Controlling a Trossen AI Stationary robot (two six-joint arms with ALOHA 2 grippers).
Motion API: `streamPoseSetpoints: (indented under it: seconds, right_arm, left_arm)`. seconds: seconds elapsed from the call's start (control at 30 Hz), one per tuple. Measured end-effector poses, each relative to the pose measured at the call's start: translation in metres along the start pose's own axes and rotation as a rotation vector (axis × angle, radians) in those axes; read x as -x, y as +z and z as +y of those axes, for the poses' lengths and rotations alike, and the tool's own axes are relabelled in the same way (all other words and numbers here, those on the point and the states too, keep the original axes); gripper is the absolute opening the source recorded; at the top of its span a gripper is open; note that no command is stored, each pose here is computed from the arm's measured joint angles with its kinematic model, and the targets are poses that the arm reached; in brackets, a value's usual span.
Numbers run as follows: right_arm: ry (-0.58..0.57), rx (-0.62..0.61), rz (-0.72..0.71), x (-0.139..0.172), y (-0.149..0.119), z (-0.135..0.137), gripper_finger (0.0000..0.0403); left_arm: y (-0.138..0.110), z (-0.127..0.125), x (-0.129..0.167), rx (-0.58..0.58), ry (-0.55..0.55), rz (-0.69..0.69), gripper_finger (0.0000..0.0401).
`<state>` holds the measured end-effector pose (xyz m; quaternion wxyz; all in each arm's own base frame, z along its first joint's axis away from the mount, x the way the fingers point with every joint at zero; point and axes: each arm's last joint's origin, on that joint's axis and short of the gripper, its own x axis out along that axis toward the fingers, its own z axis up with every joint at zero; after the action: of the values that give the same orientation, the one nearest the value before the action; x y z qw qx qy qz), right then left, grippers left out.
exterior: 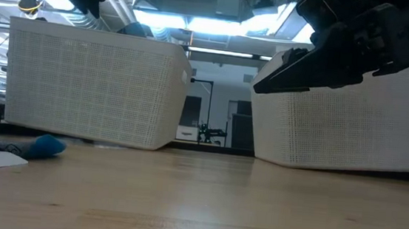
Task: Sort clothes
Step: Put the top gray sock into the left white laundry bin
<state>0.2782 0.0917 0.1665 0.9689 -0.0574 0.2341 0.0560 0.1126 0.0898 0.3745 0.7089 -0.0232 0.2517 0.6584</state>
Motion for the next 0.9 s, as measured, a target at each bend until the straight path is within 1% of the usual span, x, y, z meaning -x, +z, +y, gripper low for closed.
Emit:
streamPoseSetpoints:
  seconds: [0.1,0.17,0.23,0.43,0.5,0.73,0.9]
  right_arm:
    - [0.000,0.000,0.000,0.000,0.000,0.000,0.0264]
    - [0.000,0.000,0.001,0.000,0.000,0.000,0.0264]
    - [0.000,0.000,0.000,0.000,0.000,0.000,0.0264]
    - [0.000,0.000,0.001,0.000,0.000,0.000,0.0264]
    - [0.000,0.000,0.000,0.000,0.000,0.000,0.0264]
    - [0.000,0.000,0.001,0.000,0.000,0.000,0.0264]
    - [0.000,0.001,0.006,0.000,-0.001,0.000,0.0264]
  left_arm:
    - [0.000,-0.004,0.002,0.014,-0.087,0.009,0.0163]
    - [0.001,-0.008,0.005,-0.009,-0.160,0.002,0.0161]
    - [0.002,-0.013,0.009,-0.031,-0.252,-0.010,0.0159]
    - [0.002,-0.033,0.029,-0.070,-0.582,-0.036,0.0157]
    - [0.000,-0.041,0.037,-0.090,-0.663,-0.031,0.0157]
    - [-0.013,-0.070,0.066,-0.179,-0.852,-0.008,0.0157]
    - [-0.030,-0.094,0.091,-0.256,-0.959,0.041,0.0157]
